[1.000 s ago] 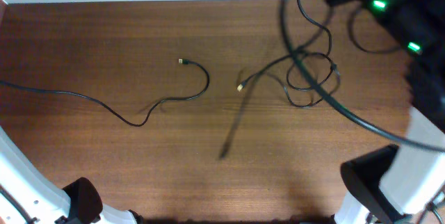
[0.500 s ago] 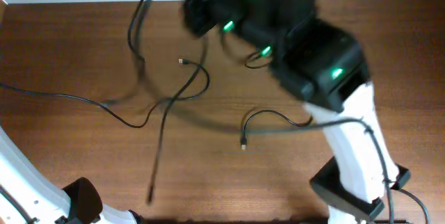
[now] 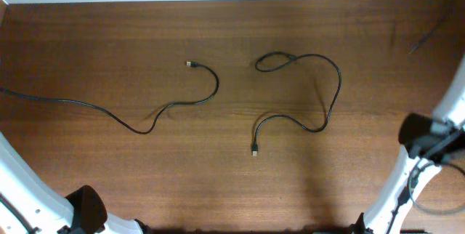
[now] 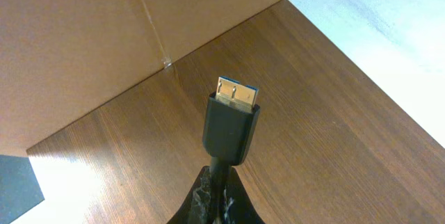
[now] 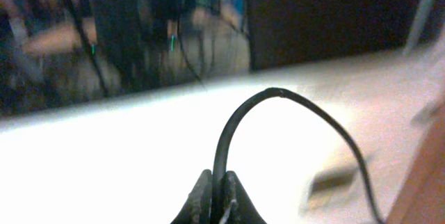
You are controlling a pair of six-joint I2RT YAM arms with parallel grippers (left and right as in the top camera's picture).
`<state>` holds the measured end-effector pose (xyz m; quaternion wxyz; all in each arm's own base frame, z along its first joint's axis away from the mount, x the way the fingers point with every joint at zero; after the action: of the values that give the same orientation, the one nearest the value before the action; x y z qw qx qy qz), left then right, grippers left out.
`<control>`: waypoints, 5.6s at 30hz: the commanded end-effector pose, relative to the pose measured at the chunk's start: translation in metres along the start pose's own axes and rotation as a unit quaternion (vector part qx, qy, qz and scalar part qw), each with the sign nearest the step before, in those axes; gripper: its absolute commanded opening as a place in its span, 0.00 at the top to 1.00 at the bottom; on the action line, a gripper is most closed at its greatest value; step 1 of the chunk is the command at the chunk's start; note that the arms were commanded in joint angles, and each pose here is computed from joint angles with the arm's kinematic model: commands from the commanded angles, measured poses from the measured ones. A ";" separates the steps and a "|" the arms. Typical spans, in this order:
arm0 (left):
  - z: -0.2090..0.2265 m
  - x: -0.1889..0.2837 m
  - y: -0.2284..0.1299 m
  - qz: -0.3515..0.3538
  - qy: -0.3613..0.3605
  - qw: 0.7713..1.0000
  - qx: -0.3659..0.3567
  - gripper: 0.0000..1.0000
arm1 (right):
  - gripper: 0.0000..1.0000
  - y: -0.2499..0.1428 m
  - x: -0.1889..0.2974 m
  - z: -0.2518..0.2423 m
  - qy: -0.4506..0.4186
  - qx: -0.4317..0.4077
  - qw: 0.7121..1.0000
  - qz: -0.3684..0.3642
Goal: Untangle cables
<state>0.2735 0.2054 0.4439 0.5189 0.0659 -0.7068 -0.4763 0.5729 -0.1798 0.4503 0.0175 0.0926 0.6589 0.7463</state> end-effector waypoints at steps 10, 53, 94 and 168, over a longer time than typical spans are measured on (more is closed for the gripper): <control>0.009 0.047 0.001 -0.048 -0.034 0.998 0.010 1.00 | 0.96 -0.030 -0.050 0.028 0.039 -0.026 0.998 -0.031; -0.065 0.075 -0.031 -0.033 -0.120 0.989 -0.086 1.00 | 0.01 -0.271 -0.069 -0.033 -0.103 -0.100 0.963 0.230; -0.052 0.072 -0.036 -0.024 -0.079 0.990 -0.114 1.00 | 0.01 -0.315 -0.012 0.091 -0.056 -0.001 0.915 0.400; -0.053 0.073 -0.045 -0.007 -0.092 0.983 -0.157 1.00 | 0.96 -0.325 0.042 -0.101 -0.542 -0.555 0.599 0.199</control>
<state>0.2676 0.1084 0.4572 0.4582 -0.0530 -0.6691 -0.5827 0.4974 -0.2184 0.1462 0.2330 0.5543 -0.0575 0.7970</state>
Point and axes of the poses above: each gripper's point midway between its finger pads, its own x axis back along the fingers, its own z axis along the line the jaws close on, y = z × x, the point moved 3 cm from there along x, back along the fingers, and after that the axes turned 1 degree about -x, right-handed, at the moved point
